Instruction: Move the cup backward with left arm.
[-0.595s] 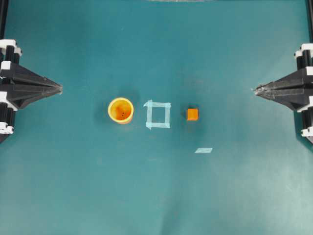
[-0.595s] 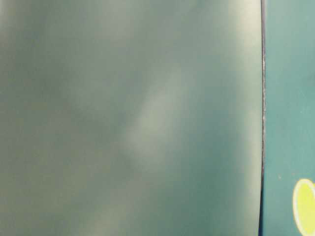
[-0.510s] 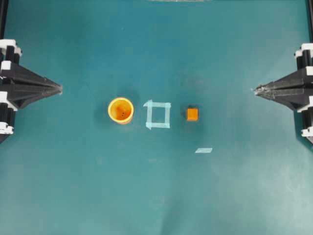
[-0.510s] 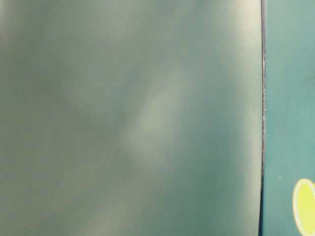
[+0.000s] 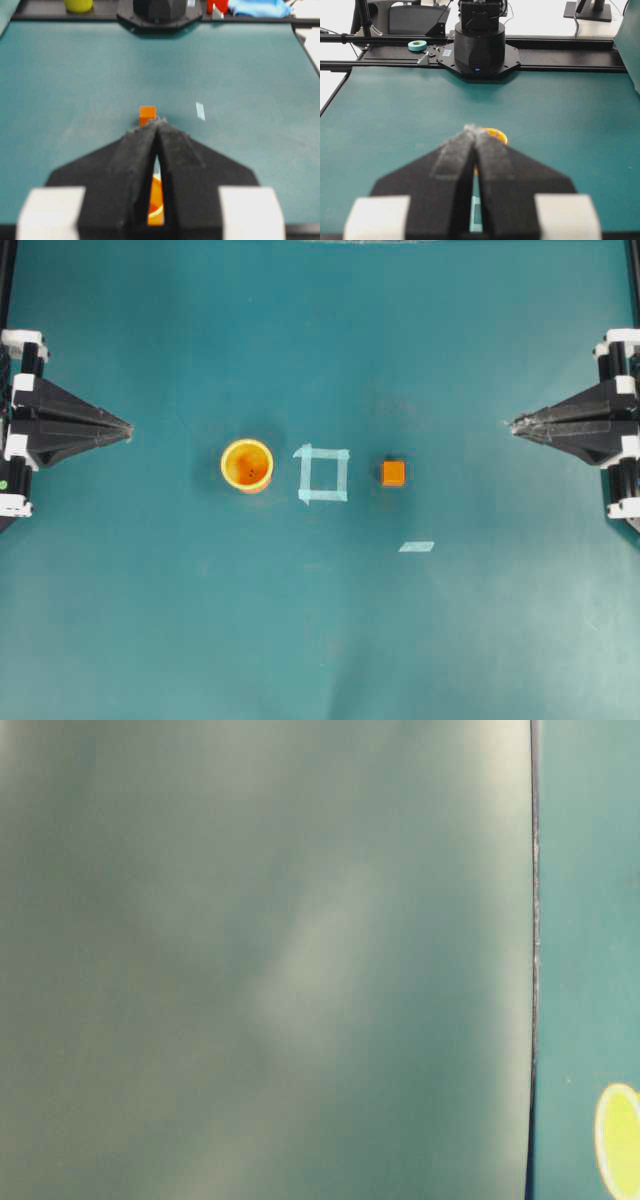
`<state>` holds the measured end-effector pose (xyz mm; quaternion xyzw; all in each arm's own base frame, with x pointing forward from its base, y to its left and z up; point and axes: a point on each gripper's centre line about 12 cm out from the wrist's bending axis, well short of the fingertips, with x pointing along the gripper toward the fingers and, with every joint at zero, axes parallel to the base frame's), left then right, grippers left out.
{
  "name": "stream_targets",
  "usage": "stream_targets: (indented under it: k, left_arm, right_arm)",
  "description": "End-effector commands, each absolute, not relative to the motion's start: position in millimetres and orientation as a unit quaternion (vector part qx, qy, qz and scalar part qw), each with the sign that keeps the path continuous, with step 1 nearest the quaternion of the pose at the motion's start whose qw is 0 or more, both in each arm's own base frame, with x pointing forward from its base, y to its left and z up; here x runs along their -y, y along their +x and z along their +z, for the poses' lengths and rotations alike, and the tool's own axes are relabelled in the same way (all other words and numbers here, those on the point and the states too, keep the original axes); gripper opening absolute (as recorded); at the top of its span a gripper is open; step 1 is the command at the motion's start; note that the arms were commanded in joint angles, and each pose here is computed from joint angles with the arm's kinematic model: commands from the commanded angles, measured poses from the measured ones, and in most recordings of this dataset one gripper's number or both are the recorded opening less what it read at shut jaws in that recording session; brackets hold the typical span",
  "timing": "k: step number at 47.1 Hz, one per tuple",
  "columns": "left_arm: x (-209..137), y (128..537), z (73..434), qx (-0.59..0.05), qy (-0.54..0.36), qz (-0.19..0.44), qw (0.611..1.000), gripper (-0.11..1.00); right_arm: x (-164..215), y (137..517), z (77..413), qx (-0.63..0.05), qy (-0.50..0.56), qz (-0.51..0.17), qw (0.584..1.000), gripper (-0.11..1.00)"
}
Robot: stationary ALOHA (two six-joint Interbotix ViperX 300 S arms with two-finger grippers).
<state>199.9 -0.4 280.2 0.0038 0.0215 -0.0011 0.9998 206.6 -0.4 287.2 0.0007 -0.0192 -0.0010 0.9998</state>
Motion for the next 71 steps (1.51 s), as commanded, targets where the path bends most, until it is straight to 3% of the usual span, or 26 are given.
stream_targets:
  k: [1,11,23,25,34,51,71]
  left_arm:
    - [1.0,201.9,281.0,-0.026,0.004,-0.003,1.000,0.00]
    - [1.3,201.8,279.8,-0.031,0.004,-0.003,0.999,0.06]
    - [-0.6,201.9,280.4,-0.031,-0.003,0.001,1.000,0.54]
    - [-1.5,201.9,280.6,-0.030,-0.004,0.004,1.000,0.57]
    - [-5.3,204.6,275.3,-0.041,-0.006,0.013,0.999,0.59]
    - [-6.0,233.1,235.7,-0.138,-0.006,0.013,0.990,0.84]
    - [-12.7,264.0,188.4,-0.202,0.013,0.019,0.979,0.84]
  right_arm:
    - [1.0,209.1,299.4,0.037,0.000,-0.003,0.999,0.00]
    - [1.0,209.1,299.4,0.037,0.000,-0.003,0.999,0.00]
    - [1.0,209.1,299.4,0.037,0.001,-0.002,0.999,0.00]
    - [1.0,208.9,299.9,0.038,0.001,-0.002,0.999,0.00]
    - [1.0,209.1,299.6,0.038,0.000,-0.003,0.999,0.00]
    - [1.0,209.0,300.5,0.039,0.001,-0.002,0.999,0.00]
    - [1.1,208.9,302.7,0.042,0.003,-0.003,0.999,0.00]
